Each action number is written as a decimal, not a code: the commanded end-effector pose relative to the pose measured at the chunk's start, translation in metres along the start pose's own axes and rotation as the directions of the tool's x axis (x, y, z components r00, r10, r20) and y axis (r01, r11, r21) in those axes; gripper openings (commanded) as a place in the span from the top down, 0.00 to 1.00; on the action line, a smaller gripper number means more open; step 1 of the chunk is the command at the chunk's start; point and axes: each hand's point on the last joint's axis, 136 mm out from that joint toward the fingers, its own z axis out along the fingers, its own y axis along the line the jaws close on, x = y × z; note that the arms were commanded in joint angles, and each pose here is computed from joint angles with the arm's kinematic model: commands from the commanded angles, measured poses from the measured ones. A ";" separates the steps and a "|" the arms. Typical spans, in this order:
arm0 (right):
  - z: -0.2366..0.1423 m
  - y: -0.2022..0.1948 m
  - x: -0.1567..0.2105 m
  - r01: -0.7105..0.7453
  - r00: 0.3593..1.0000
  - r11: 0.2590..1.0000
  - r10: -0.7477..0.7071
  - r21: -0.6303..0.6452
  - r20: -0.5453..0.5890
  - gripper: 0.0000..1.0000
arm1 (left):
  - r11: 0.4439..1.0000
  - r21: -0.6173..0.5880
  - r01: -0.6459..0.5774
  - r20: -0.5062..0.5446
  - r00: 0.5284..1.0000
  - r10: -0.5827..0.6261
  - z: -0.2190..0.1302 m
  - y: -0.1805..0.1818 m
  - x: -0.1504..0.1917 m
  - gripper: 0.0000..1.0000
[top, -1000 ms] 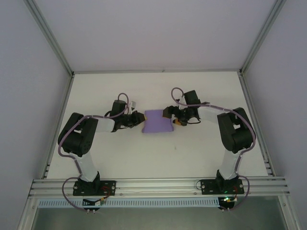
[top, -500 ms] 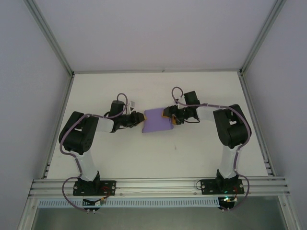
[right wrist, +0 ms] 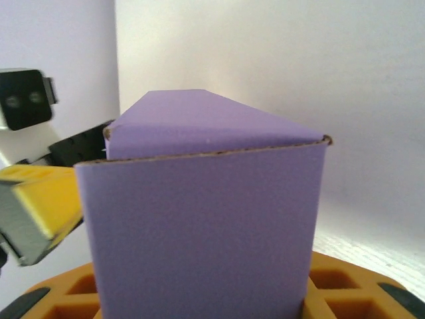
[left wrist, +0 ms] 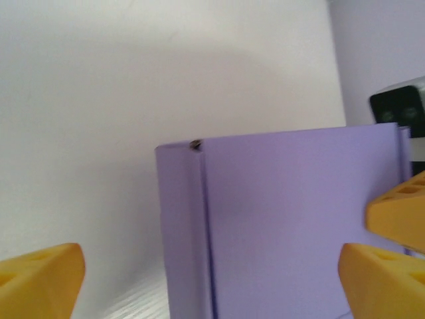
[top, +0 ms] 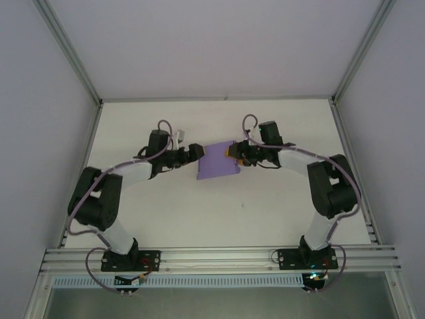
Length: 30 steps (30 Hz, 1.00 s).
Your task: Assemble paper box
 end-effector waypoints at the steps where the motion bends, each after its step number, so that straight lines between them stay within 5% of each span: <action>1: -0.024 0.015 -0.005 0.043 0.996 0.999 -0.045 0.032 0.076 0.65 | 0.978 -0.016 -0.210 0.115 0.971 0.210 -0.034 -0.048 -0.030 0.00; 4: -0.048 0.018 -0.006 0.052 0.989 0.990 -0.069 0.132 0.133 0.65 | 0.919 -0.091 -0.384 0.210 0.895 0.394 -0.065 -0.082 -0.042 0.00; 6: -0.066 0.021 -0.008 0.041 0.980 0.983 -0.074 0.177 0.184 0.65 | 0.841 -0.190 -0.506 0.254 0.802 0.540 -0.085 -0.102 -0.045 0.00; 14: -0.123 0.041 -0.002 -0.158 0.960 0.975 0.114 0.157 0.257 0.61 | 0.399 -0.237 -0.885 0.192 0.360 0.913 -0.096 -0.171 0.003 0.00; 22: -0.152 0.036 0.004 -0.497 0.861 0.867 0.488 0.029 0.146 0.62 | 0.007 -0.159 -0.987 0.029 0.003 1.000 -0.067 -0.197 0.048 0.00; 27: -0.149 0.037 0.007 -0.567 0.823 0.824 0.563 0.029 0.077 0.62 | -0.167 -0.205 -0.964 -0.110 -0.147 0.983 -0.033 -0.190 0.050 0.00; 30: -0.147 0.036 0.009 -0.595 0.803 0.803 0.593 0.033 0.050 0.62 | -0.228 -0.252 -0.941 -0.167 -0.190 0.968 -0.014 -0.182 0.042 0.00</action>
